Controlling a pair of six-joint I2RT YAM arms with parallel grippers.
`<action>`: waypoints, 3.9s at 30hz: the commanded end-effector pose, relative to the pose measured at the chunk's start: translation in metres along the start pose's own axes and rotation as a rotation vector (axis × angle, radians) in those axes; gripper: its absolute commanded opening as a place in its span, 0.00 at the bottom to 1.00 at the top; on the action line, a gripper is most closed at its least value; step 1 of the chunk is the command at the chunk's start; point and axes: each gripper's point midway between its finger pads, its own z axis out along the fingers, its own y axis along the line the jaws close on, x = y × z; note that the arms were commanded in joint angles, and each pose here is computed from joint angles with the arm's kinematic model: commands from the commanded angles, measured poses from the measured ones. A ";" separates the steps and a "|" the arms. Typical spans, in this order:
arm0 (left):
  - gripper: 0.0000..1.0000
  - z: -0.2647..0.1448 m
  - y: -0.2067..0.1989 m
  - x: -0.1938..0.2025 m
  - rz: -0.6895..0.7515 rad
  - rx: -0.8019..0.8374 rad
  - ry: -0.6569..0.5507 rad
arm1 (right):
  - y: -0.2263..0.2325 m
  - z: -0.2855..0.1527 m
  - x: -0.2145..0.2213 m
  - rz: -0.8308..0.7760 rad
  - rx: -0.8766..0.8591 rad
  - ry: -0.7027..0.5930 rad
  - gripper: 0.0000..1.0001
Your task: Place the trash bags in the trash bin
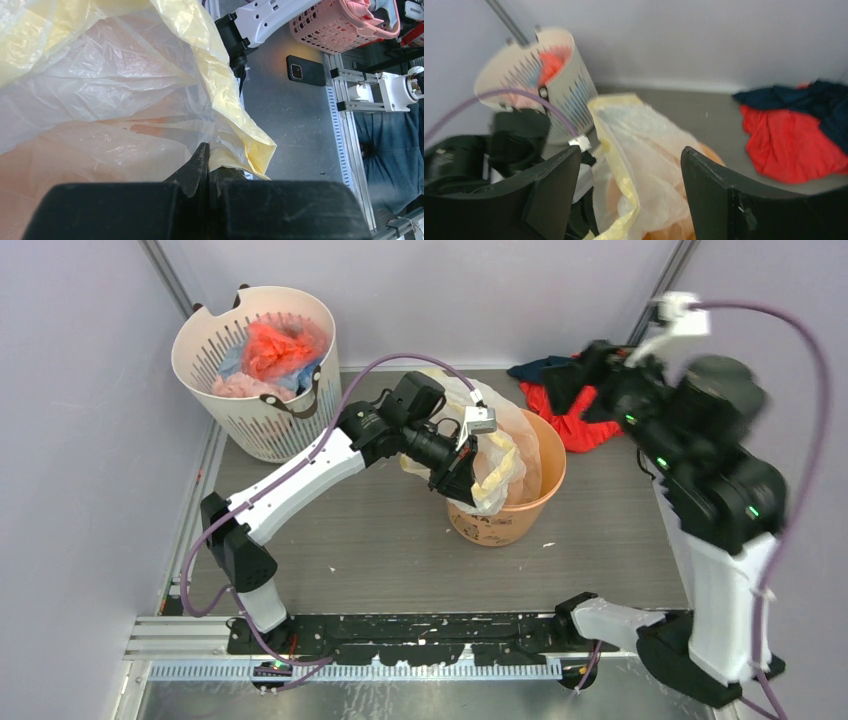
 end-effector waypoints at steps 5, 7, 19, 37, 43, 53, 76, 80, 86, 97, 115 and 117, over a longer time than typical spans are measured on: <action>0.00 -0.018 -0.025 -0.021 0.108 -0.003 -0.064 | 0.005 0.047 0.115 0.001 -0.069 0.410 0.78; 0.00 -0.019 -0.026 -0.021 0.114 -0.005 -0.070 | 0.003 0.051 0.126 -0.006 -0.071 0.440 0.78; 0.00 -0.019 -0.029 -0.017 0.113 -0.002 -0.092 | 0.022 0.053 0.160 -0.016 -0.222 0.557 0.78; 0.00 -0.023 -0.035 -0.017 0.124 0.000 -0.092 | 0.021 0.077 0.209 -0.013 -0.265 0.700 0.72; 0.00 -0.021 -0.034 -0.016 0.115 0.004 -0.092 | 0.004 0.087 0.206 -0.039 -0.160 0.658 0.51; 0.00 -0.018 -0.017 -0.010 0.094 -0.067 -0.075 | -0.039 0.078 0.173 -0.076 0.111 0.514 0.12; 0.00 -0.033 0.062 -0.070 0.112 -0.479 -0.169 | -0.132 -0.004 0.168 -0.021 0.611 0.274 0.01; 0.00 -0.039 0.055 -0.068 0.089 -0.484 -0.190 | -0.136 -0.010 0.183 0.003 0.623 0.285 0.01; 0.00 -0.044 0.046 -0.060 0.095 -0.494 -0.238 | -0.138 -0.014 0.208 0.032 0.621 0.313 0.01; 0.00 -0.034 0.019 -0.033 0.060 -0.456 -0.202 | -0.138 -0.024 0.234 0.077 0.598 0.337 0.01; 0.00 -0.008 0.034 0.016 0.017 -0.558 -0.122 | -0.146 -0.039 0.277 0.204 0.634 0.320 0.01; 0.00 -0.009 0.038 0.020 0.013 -0.574 -0.117 | -0.146 -0.038 0.279 0.207 0.637 0.323 0.01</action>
